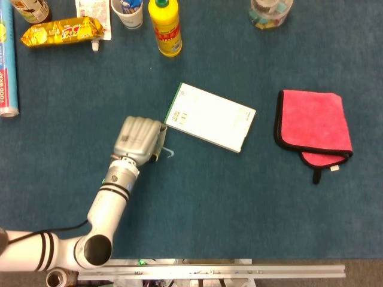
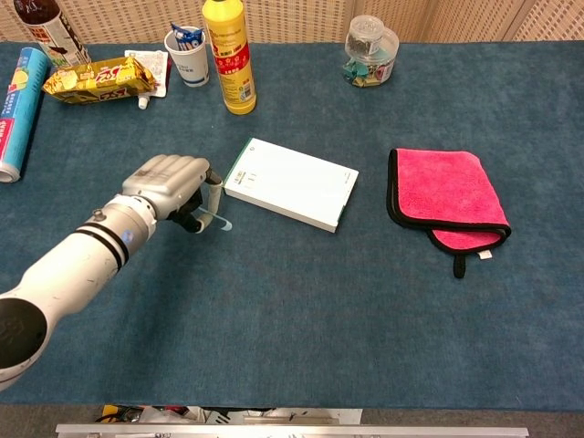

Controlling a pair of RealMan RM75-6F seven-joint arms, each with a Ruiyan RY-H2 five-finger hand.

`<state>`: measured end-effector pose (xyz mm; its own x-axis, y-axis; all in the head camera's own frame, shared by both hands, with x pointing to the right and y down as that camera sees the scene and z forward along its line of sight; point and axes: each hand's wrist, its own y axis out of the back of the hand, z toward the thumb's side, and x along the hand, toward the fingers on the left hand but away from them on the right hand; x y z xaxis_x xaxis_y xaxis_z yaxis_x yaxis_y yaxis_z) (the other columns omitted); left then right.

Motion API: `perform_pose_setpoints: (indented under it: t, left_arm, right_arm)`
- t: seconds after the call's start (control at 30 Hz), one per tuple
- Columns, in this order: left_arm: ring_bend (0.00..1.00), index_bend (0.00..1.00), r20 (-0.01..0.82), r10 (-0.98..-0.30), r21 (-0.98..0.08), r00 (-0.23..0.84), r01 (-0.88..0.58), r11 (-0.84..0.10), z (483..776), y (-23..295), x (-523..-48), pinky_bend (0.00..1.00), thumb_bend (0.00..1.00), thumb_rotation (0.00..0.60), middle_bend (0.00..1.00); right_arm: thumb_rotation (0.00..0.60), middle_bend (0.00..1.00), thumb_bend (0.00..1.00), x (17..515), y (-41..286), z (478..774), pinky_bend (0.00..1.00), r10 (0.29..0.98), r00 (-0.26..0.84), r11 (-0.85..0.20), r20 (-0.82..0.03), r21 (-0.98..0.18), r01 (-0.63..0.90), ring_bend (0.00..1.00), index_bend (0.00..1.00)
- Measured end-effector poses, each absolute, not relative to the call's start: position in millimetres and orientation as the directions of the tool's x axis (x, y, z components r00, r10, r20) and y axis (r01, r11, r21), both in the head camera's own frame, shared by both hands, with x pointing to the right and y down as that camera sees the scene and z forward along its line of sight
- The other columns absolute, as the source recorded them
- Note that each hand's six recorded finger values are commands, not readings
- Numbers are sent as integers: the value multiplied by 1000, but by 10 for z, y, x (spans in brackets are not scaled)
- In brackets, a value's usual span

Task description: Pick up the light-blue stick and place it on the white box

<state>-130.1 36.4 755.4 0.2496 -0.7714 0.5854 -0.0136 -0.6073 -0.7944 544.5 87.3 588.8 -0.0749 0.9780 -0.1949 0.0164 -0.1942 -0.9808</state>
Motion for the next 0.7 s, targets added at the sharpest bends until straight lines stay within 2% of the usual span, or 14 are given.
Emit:
perform_pose_setpoints:
  t: [0.27, 0.7]
  left_arm:
    - [1000, 561, 524, -799, -842, 296, 36, -538, 7345, 96, -1096, 1000, 397, 600, 965]
    - [1000, 562, 437, -822, -892, 366, 291, -346, 7330, -21, -623, 1000, 402, 600, 967]
  right_arm:
    - [600, 447, 228, 5407, 875, 5880, 423, 979, -68, -191, -192, -981, 20, 355, 318]
    - [600, 447, 228, 5359, 890, 5865, 423, 979, -60, -193, -194, -981, 22, 355, 318]
